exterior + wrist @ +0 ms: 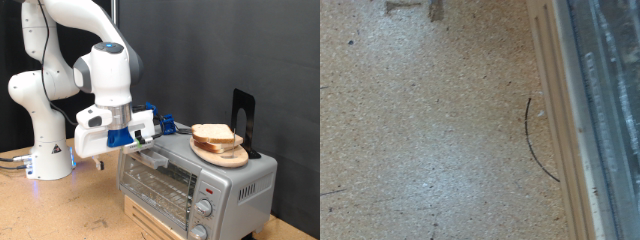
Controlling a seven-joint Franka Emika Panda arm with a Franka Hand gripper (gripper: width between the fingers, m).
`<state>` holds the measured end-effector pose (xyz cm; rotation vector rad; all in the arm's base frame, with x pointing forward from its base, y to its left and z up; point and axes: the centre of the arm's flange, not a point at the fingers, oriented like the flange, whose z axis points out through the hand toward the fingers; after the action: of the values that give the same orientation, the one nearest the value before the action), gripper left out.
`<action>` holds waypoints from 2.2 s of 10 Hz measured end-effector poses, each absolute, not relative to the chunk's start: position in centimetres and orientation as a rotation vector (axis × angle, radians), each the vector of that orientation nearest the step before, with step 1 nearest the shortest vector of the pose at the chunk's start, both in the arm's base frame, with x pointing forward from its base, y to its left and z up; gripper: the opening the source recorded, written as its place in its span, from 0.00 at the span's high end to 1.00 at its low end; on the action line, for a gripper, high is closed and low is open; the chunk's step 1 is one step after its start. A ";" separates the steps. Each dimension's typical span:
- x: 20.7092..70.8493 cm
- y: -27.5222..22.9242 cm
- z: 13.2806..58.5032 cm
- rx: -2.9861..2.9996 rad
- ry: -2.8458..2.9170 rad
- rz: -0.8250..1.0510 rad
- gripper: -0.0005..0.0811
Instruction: Make a piece of toast with the oven
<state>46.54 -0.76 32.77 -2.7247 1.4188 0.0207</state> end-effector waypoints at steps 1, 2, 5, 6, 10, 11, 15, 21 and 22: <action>46.7 -1.2 32.6 -2.725 1.418 0.015 0.00; 46.8 -1.6 32.5 -2.726 1.413 0.011 0.00; 46.9 -1.9 32.6 -2.748 1.352 0.009 0.00; 46.9 -2.0 32.6 -2.751 1.340 -0.003 0.00; 46.1 -2.7 32.5 -2.753 1.242 -0.189 0.00; 45.9 -2.8 32.5 -2.750 1.228 -0.195 0.00; 45.3 -2.8 32.7 -2.746 1.219 -0.203 0.00; 45.5 1.4 33.2 -2.704 1.174 -0.217 0.00; 45.7 2.1 33.7 -2.695 1.170 -0.229 0.00</action>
<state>45.69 2.08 33.71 -2.6946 1.1700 -0.2286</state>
